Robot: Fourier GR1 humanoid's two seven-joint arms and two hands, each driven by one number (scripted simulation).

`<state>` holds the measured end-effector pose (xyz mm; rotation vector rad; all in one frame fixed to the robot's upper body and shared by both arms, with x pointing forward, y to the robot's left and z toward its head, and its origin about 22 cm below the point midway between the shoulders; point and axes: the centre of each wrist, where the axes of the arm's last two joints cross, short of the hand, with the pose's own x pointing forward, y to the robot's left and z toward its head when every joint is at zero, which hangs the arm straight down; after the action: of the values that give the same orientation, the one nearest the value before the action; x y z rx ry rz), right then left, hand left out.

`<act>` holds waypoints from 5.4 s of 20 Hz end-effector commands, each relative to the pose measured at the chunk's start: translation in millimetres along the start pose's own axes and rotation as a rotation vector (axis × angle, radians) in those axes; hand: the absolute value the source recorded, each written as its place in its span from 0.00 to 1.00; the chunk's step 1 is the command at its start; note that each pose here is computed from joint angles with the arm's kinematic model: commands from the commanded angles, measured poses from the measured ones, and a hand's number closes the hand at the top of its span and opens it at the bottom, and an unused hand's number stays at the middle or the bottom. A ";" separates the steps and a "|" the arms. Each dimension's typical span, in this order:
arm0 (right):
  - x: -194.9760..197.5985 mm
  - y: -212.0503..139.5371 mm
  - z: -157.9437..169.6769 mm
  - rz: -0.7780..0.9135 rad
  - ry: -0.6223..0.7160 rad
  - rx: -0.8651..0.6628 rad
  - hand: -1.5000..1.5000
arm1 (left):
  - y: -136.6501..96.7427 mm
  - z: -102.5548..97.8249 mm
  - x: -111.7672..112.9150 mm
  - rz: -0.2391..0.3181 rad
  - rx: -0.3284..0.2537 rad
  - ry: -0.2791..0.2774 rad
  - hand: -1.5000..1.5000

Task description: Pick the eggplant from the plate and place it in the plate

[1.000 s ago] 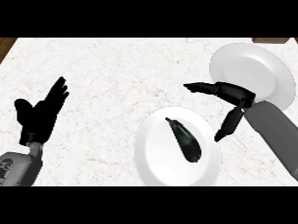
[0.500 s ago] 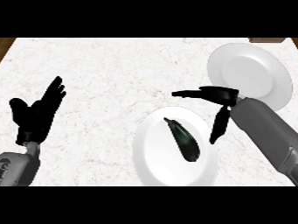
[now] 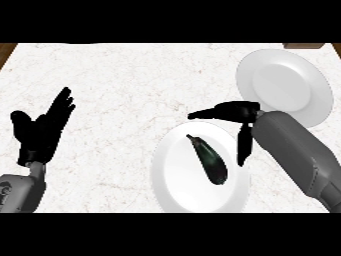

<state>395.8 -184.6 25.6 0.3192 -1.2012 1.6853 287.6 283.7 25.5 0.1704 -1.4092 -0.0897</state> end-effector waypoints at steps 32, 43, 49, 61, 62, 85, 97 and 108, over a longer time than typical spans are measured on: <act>21.6 56.1 -63.4 0.116 -0.074 0.256 1.00 | 5.7 -2.9 -9.4 0.003 0.021 -0.008 0.50; 32.6 0.4 -50.8 0.051 0.385 -0.478 1.00 | 2.0 7.8 -10.2 0.011 0.016 0.020 0.50; 77.6 -41.2 -55.3 0.103 0.559 -1.037 1.00 | 6.3 3.6 -2.9 0.000 0.026 0.014 0.50; 79.3 -57.4 -29.8 0.115 0.817 -1.608 1.00 | -8.2 1.2 0.4 -0.001 0.037 0.014 0.50; 73.6 -71.4 -18.3 0.107 0.854 -1.645 1.00 | 3.5 15.0 -16.3 0.006 0.017 0.015 0.50; -66.7 -28.2 120.1 -0.277 1.024 -1.434 0.00 | -8.7 9.5 -8.1 0.008 -0.020 -0.001 0.50; -37.2 -64.5 127.0 -0.042 0.459 -1.689 0.00 | -6.2 5.7 -23.2 -0.010 0.015 0.015 0.50; -36.8 -60.5 161.7 -0.609 0.230 -1.684 0.00 | 5.6 7.9 -9.2 -0.008 0.015 0.008 0.50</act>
<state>415.6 -326.7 104.1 -0.6718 -1.6898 -0.0458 280.0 293.0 14.6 0.1876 -1.3978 -0.0754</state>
